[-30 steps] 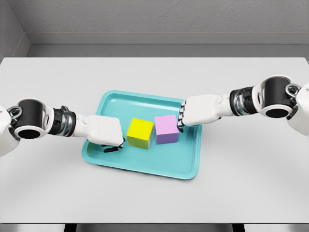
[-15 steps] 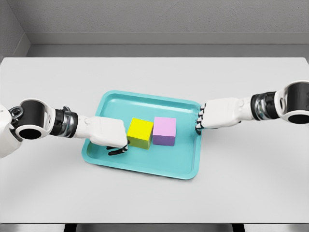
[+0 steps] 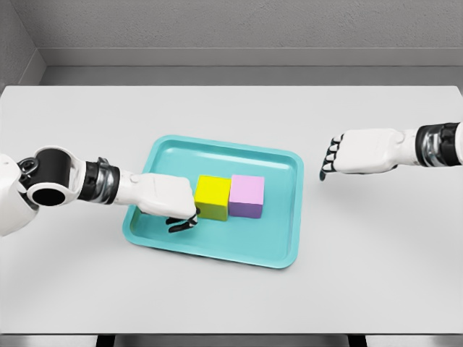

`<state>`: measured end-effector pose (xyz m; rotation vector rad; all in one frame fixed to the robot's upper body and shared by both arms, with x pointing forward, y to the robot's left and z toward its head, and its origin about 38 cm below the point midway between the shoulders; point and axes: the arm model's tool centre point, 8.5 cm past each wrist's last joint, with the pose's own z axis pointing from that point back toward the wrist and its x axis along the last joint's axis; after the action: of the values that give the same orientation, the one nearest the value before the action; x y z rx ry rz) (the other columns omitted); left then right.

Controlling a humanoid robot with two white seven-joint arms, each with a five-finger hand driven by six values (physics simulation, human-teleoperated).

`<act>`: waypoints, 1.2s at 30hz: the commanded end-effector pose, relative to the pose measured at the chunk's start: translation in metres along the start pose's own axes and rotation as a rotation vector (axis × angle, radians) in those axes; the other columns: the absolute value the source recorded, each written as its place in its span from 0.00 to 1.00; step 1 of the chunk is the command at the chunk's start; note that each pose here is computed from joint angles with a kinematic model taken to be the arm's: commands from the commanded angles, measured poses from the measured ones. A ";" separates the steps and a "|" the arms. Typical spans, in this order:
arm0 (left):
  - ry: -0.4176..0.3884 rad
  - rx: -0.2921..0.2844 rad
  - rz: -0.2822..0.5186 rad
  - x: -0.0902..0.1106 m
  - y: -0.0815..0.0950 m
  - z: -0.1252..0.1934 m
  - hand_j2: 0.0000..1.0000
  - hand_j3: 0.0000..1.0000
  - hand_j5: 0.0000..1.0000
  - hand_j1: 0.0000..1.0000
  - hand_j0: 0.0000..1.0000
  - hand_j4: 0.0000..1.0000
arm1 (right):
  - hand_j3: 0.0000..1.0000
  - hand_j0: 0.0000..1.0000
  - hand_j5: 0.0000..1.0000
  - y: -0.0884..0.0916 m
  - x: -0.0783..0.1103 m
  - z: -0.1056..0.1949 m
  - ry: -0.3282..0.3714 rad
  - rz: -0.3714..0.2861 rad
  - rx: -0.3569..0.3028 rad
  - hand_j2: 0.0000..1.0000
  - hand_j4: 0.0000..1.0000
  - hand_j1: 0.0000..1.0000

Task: Push two cubes

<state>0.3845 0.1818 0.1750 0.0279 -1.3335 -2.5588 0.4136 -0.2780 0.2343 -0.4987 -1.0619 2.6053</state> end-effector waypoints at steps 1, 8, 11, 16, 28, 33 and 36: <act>0.005 0.005 0.019 -0.004 -0.001 -0.001 0.04 0.04 0.04 0.04 0.04 0.04 | 0.80 0.80 0.80 0.001 -0.002 0.003 0.008 -0.004 0.001 0.80 0.80 0.80; 0.004 0.006 0.018 -0.004 -0.001 -0.002 0.04 0.04 0.04 0.04 0.04 0.04 | 1.00 1.00 1.00 0.006 -0.024 0.035 0.054 -0.141 -0.079 1.00 1.00 1.00; 0.002 0.010 0.021 -0.004 0.000 -0.002 0.04 0.04 0.04 0.04 0.04 0.04 | 1.00 1.00 1.00 0.015 -0.036 0.048 0.069 -0.235 -0.112 1.00 1.00 1.00; 0.003 0.012 0.025 -0.005 0.000 -0.003 0.04 0.04 0.04 0.04 0.04 0.04 | 1.00 1.00 1.00 0.021 -0.032 0.043 0.057 -0.248 -0.102 1.00 1.00 1.00; 0.138 0.014 0.047 -0.038 0.002 0.044 0.04 0.04 0.04 0.04 0.04 0.04 | 1.00 1.00 1.00 0.022 -0.033 0.044 0.061 -0.247 -0.100 1.00 1.00 1.00; 0.461 0.385 0.457 -0.124 -0.020 0.208 0.86 0.86 0.86 0.86 0.86 0.86 | 1.00 1.00 1.00 0.019 -0.034 0.047 0.067 -0.242 -0.107 1.00 1.00 1.00; 0.530 0.442 0.624 -0.143 -0.062 0.219 1.00 1.00 1.00 1.00 1.00 1.00 | 1.00 1.00 1.00 0.018 -0.034 0.047 0.065 -0.238 -0.108 1.00 1.00 1.00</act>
<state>0.4743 0.3849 0.2380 0.2803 -1.3599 -1.7625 0.4222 -0.3320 0.2583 -0.4460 -1.1637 2.3245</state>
